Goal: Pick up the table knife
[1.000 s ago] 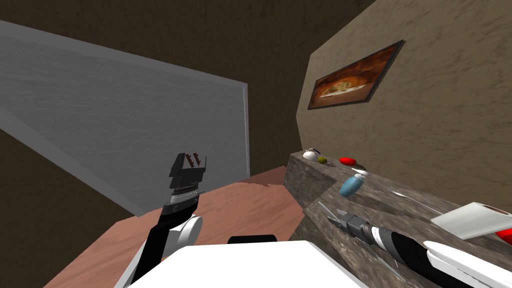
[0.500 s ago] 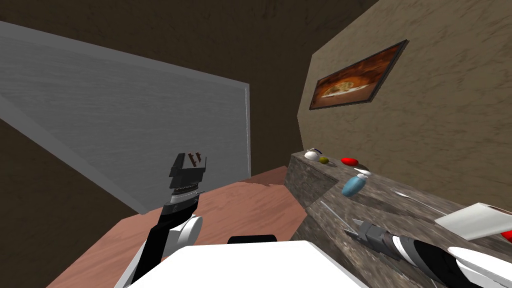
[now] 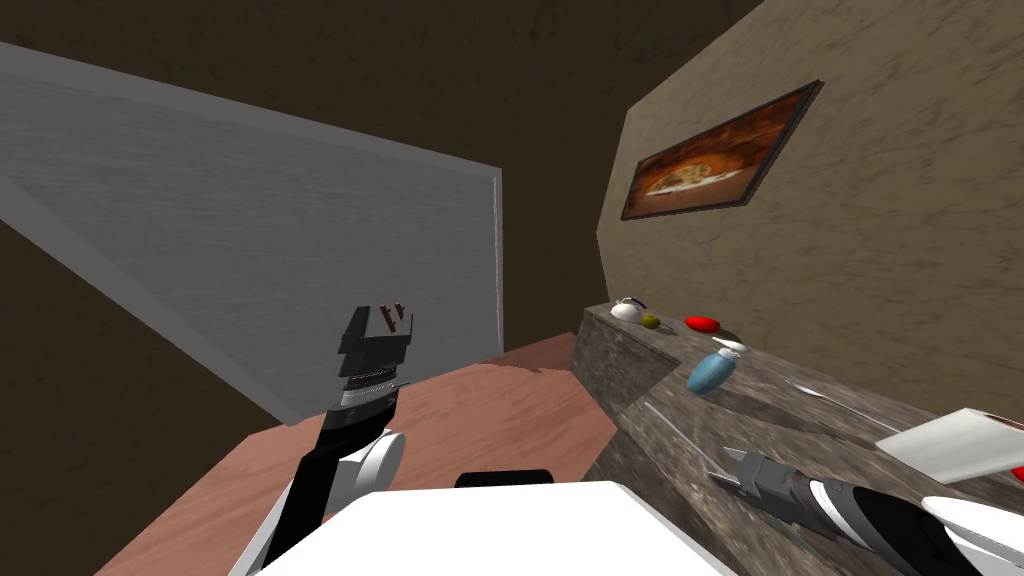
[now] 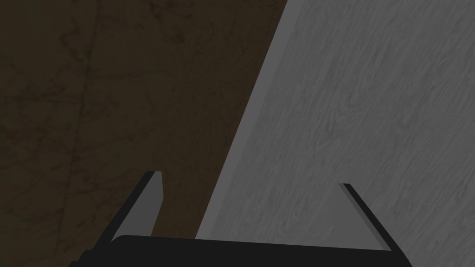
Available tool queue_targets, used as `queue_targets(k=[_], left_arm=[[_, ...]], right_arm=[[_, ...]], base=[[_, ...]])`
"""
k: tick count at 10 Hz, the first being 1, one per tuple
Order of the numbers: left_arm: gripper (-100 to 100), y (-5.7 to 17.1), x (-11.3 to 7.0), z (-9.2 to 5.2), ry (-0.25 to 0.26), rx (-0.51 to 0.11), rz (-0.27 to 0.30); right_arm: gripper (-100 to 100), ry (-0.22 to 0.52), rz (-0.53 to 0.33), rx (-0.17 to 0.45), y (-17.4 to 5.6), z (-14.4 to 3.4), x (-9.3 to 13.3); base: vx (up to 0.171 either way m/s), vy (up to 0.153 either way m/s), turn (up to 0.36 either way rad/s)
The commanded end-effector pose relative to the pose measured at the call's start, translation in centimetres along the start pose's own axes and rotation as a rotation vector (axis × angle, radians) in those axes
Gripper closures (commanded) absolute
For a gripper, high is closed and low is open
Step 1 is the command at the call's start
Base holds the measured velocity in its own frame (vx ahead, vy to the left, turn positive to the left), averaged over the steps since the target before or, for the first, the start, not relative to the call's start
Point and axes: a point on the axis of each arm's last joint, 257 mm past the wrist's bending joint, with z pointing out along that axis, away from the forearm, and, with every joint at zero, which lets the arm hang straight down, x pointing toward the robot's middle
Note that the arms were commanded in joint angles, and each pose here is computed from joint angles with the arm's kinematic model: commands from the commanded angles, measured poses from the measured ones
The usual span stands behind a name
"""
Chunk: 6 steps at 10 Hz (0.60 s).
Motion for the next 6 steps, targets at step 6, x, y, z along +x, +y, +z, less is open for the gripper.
queue_targets(k=[6], left_arm=[[0, 0.0, 0.0, 0.0, 0.000, 0.000, 0.000]], right_arm=[[-100, -0.017, -0.121, -0.068, 6.0, 1.3, -1.1]], base=[[0.132, -0.069, -0.222]])
